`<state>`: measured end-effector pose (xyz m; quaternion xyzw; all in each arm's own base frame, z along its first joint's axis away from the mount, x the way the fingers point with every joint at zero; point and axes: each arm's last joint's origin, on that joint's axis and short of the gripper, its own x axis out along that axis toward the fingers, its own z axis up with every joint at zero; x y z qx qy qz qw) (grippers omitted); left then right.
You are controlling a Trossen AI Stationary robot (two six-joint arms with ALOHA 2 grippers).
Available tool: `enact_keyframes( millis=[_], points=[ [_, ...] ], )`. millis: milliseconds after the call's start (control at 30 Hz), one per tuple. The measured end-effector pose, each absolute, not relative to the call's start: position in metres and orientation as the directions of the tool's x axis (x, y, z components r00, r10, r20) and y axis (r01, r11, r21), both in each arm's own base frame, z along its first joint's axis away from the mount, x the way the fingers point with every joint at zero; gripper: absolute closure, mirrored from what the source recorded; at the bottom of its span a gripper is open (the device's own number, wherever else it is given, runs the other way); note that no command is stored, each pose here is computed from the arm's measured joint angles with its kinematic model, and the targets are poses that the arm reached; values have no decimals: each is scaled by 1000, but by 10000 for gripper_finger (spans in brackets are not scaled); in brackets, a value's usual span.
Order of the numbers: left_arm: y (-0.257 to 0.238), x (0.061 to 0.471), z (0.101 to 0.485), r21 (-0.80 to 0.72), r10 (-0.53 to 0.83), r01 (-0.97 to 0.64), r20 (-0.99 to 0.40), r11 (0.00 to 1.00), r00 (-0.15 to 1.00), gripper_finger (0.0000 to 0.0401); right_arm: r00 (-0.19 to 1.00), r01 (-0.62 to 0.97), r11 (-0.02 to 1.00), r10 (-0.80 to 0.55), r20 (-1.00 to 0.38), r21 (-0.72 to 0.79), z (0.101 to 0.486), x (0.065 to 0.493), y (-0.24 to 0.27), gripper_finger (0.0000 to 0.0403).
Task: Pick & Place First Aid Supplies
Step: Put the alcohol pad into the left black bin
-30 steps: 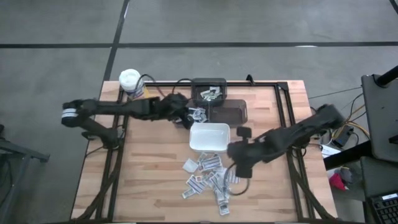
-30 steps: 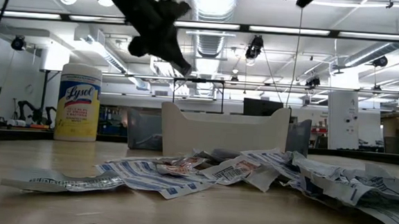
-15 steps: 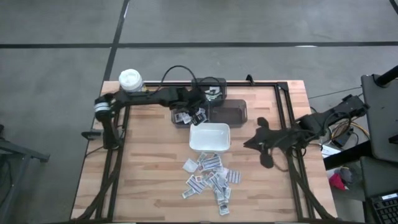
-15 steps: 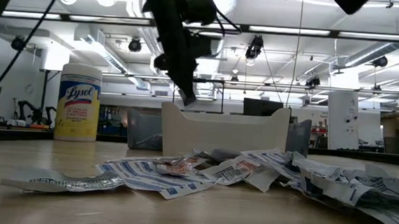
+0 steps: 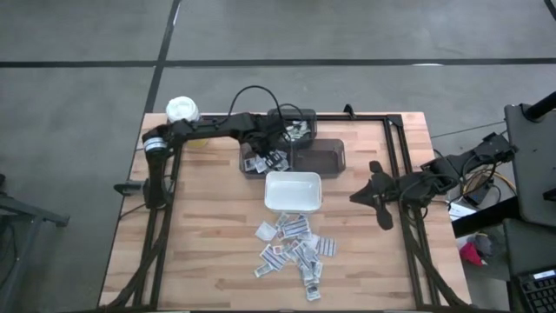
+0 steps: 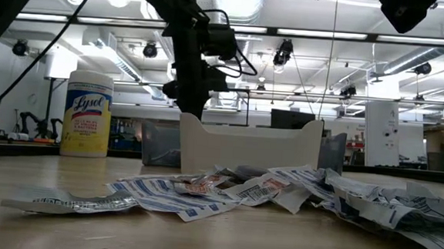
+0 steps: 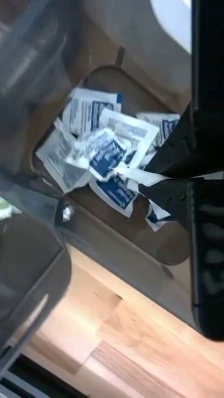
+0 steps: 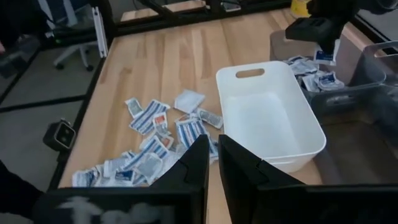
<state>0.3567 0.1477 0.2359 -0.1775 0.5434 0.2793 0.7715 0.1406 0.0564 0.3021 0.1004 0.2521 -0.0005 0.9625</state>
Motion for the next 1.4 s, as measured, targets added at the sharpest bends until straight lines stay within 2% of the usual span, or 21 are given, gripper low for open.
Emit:
enact_keyframes(
  millis=[200,633,900,1400],
  points=[
    [150,354,232,20,233,-654,-942,756,240,401,881,4,991,58,-470,130,304,137,55,369],
    [149,354,232,-18,223,-712,-944,702,244,401,918,-33,992,80,-387,125,314,105,39,369],
    [148,355,231,-42,203,-716,-946,697,252,401,930,-26,988,79,-360,151,289,94,34,369],
    [148,354,231,-41,203,-716,-946,697,252,401,974,0,960,63,-216,281,250,73,23,369]
  ],
)
